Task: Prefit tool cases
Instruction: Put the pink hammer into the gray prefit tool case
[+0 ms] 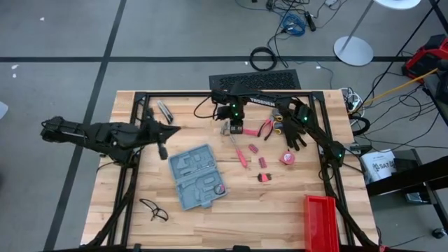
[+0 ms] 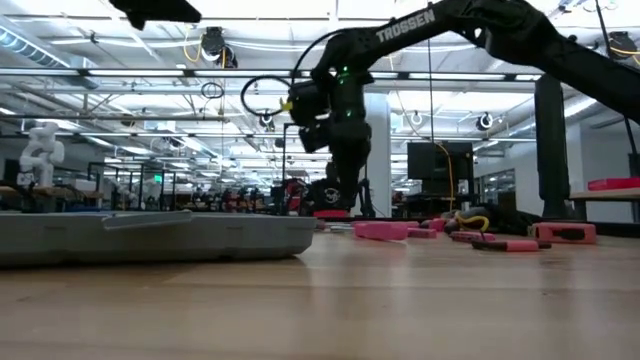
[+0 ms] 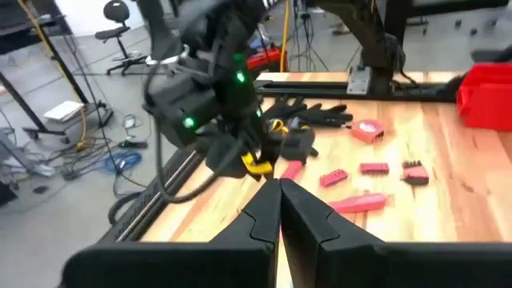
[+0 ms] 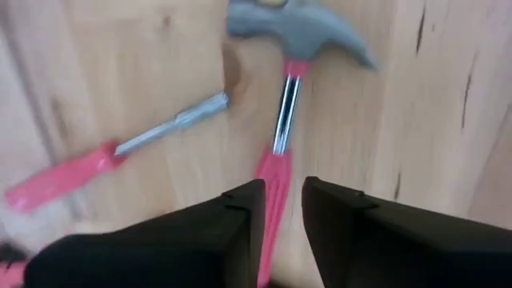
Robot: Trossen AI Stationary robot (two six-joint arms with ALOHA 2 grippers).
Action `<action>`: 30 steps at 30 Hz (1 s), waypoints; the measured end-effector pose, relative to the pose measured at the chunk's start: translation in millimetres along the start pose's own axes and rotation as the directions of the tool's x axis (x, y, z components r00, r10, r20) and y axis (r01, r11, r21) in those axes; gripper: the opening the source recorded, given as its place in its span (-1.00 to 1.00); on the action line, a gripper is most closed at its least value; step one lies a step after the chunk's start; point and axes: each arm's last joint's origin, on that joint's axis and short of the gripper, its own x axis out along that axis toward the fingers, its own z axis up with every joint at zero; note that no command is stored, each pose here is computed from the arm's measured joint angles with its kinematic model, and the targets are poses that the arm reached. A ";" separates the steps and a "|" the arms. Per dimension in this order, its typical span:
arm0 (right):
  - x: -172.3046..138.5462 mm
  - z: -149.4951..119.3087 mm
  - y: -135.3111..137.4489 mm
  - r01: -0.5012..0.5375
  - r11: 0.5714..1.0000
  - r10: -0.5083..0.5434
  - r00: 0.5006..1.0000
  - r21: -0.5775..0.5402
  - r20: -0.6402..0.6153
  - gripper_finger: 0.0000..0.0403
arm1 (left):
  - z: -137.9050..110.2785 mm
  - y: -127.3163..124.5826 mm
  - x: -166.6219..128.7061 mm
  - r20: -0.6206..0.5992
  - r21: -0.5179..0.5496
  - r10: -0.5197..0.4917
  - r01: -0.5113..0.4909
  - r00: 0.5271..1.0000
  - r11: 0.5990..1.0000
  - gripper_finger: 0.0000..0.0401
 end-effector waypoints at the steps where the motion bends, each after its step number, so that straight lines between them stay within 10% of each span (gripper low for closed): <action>1: -7.5 -3.3 0.1 -0.001 1.000 0.001 1.000 0.007 0.007 -0.61 | 1.4 -2.2 3.6 0.007 0.012 0.001 -0.001 1.000 1.000 -0.89; 11: -121.2 -57.7 47.0 0.040 0.994 -0.058 0.982 0.101 0.181 -0.58 | 5.1 0.1 70.1 -0.114 0.205 0.138 -0.113 0.984 0.972 -0.47; 17: -172.6 -105.8 105.9 0.085 0.979 -0.145 0.927 0.185 0.345 -0.58 | 2.6 18.4 140.7 -0.199 0.259 -0.004 0.057 0.980 0.964 -0.45; 30: -141.4 -192.1 208.8 -0.054 0.941 -0.096 0.904 0.334 0.417 -0.58 | -60.1 53.6 256.3 -0.492 0.164 -0.257 0.378 0.832 0.911 -0.45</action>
